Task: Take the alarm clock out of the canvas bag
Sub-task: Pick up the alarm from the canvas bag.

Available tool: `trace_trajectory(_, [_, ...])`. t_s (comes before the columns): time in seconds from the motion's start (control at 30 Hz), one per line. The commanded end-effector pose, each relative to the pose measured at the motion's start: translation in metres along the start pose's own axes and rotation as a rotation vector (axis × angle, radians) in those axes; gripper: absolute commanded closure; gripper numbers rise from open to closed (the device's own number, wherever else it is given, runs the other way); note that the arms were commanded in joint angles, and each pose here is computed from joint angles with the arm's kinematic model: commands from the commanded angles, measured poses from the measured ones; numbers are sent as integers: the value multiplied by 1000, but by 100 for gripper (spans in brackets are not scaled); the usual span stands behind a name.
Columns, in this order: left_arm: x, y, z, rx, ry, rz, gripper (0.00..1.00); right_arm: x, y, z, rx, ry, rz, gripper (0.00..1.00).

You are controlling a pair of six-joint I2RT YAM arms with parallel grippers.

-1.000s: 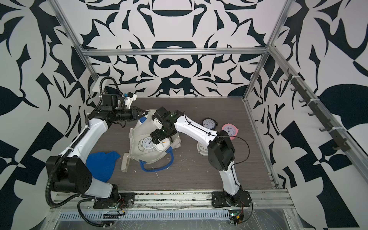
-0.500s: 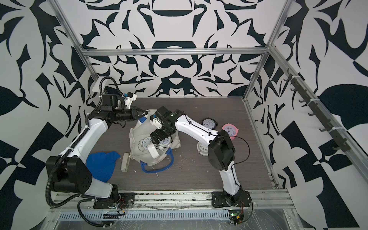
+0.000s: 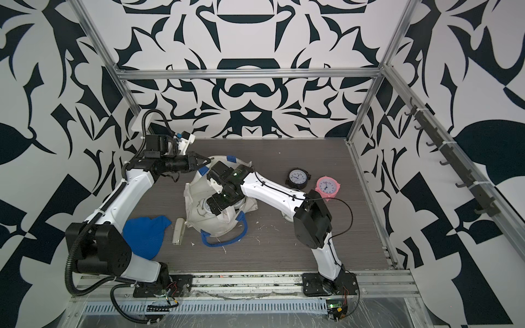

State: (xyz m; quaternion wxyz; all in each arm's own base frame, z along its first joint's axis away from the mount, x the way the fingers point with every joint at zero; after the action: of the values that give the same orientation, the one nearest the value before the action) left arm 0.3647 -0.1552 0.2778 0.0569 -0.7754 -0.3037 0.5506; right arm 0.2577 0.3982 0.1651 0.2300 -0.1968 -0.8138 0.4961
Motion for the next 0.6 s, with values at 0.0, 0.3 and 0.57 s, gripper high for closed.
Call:
trace_trajectory(0.0, [-13,-3,-5,-4,39,31,100,-8,-17,1,-35,90,61,9])
trace_trajectory(0.3, [-13,-4,-4,-3,38,33,100,-12,-5,7,-4,82,93,9])
trace_trajectory(0.57, [-14,-4,-3,-4,43,33,100,-1,14,1,-28,80,-8,16])
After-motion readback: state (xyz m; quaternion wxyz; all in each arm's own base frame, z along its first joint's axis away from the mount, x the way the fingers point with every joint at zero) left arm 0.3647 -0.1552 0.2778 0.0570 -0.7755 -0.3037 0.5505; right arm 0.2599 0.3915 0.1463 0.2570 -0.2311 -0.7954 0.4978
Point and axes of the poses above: each gripper's point midway between its finger pads, its own y axis out along the fingers, its own x axis along the line the jaws close on, z = x × y, the point moved 2 cm from there along -y, back along the fingers, and after that the axes turned 14 degrees about -y, right-handed, at the moved point
